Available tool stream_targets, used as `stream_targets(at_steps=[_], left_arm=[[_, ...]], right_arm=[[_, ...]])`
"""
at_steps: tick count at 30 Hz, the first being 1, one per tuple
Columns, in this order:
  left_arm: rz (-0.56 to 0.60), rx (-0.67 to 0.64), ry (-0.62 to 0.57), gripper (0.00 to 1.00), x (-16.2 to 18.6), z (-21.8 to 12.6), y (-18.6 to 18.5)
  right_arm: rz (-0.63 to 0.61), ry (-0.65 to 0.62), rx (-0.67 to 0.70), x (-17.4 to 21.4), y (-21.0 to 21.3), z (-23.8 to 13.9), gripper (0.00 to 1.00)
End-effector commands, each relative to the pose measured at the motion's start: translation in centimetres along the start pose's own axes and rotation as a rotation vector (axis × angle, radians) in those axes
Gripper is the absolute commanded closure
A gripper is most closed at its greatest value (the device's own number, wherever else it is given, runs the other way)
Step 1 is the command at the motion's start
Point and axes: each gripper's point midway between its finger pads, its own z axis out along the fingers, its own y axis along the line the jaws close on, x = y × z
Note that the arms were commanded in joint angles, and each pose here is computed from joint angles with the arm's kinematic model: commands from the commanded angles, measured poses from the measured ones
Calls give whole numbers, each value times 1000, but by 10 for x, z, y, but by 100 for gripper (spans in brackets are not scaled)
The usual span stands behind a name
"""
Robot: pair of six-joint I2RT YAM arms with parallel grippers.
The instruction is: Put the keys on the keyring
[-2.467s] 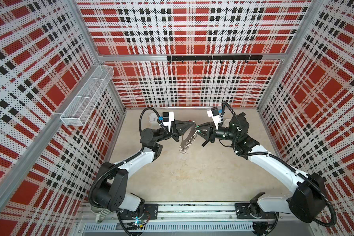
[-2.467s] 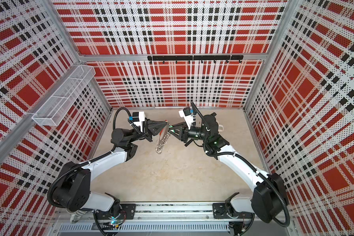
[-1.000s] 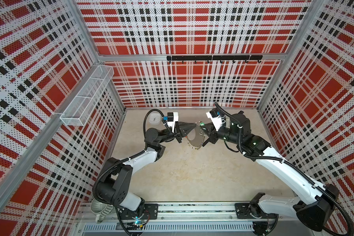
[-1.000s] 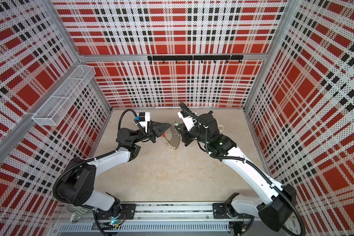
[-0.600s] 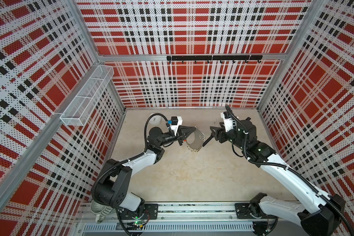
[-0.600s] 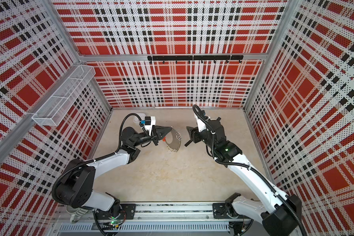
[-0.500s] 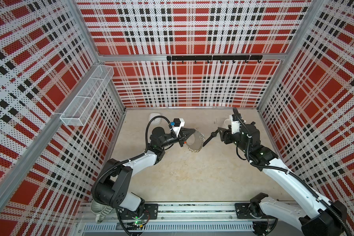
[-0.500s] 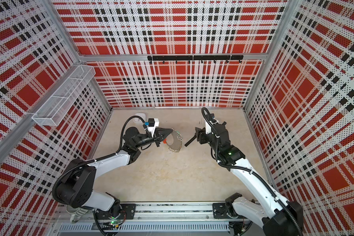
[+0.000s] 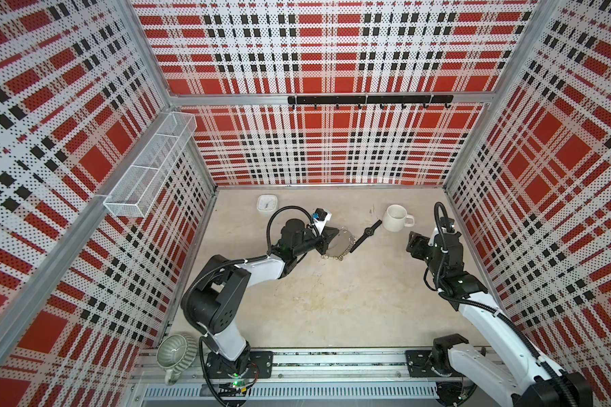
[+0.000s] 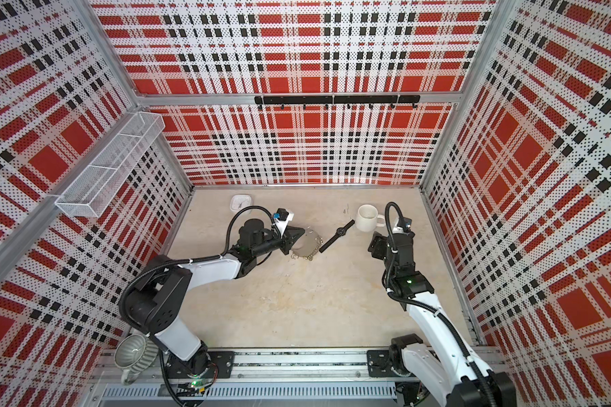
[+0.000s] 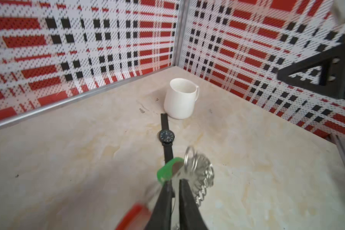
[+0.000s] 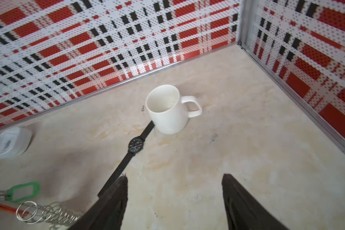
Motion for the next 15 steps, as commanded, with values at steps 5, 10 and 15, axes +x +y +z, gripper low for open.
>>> stream_targets(at_steps=[5,10,15], left_arm=[[-82,-128,89,87,28,28,35],[-114,-151,120,89,45,32,41],[-108,-265,80,41,29,4,49]], right_arm=[[69,-24,51,3,-21,4,20],[45,-52,127,0,-35,0,14],[-26,-203,242,-28,-55,-16,6]])
